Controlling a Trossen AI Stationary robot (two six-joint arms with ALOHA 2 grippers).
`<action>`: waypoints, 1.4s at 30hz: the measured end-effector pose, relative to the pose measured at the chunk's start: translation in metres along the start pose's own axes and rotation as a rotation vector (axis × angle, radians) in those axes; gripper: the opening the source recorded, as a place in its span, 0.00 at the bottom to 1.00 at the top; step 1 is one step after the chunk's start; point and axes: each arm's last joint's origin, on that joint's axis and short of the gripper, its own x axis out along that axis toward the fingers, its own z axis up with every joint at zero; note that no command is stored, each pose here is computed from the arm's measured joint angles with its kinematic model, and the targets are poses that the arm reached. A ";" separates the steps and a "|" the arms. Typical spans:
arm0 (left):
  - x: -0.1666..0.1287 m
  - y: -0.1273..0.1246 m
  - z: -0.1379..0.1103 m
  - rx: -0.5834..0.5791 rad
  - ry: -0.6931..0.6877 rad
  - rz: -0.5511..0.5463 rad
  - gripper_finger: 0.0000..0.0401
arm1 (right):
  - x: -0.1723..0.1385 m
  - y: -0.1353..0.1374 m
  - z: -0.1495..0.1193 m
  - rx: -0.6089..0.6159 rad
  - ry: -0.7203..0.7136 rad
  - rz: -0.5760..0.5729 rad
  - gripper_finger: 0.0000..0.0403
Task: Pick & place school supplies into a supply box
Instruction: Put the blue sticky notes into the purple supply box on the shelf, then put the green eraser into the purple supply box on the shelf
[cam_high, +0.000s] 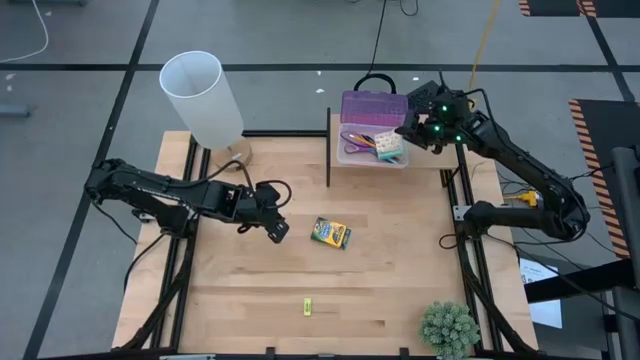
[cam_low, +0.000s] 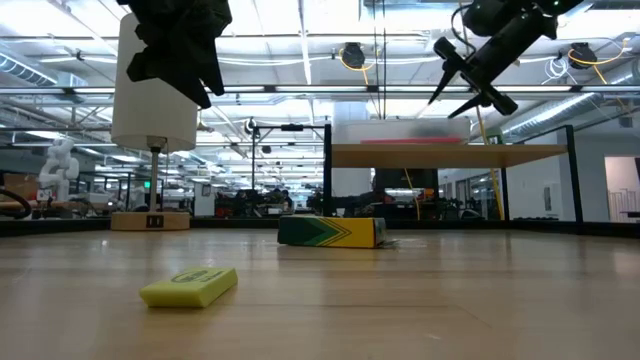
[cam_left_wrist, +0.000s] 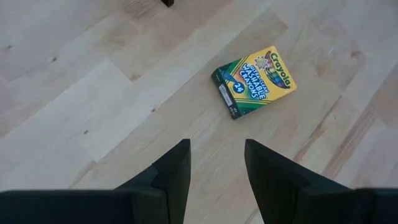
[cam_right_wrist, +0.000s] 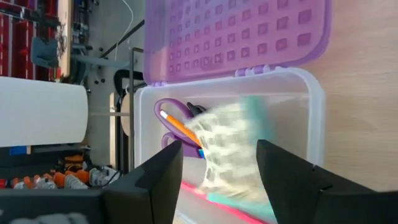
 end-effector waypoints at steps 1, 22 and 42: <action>0.000 0.000 0.000 0.000 0.000 0.000 0.38 | -0.002 0.000 0.000 0.000 -0.005 0.002 0.49; 0.005 -0.001 -0.002 0.004 0.038 -0.002 0.38 | -0.049 0.018 -0.034 -0.180 -0.018 0.180 0.49; 0.048 -0.043 -0.052 -0.411 0.385 -0.003 0.41 | -0.079 0.022 -0.095 -0.179 0.208 0.234 0.49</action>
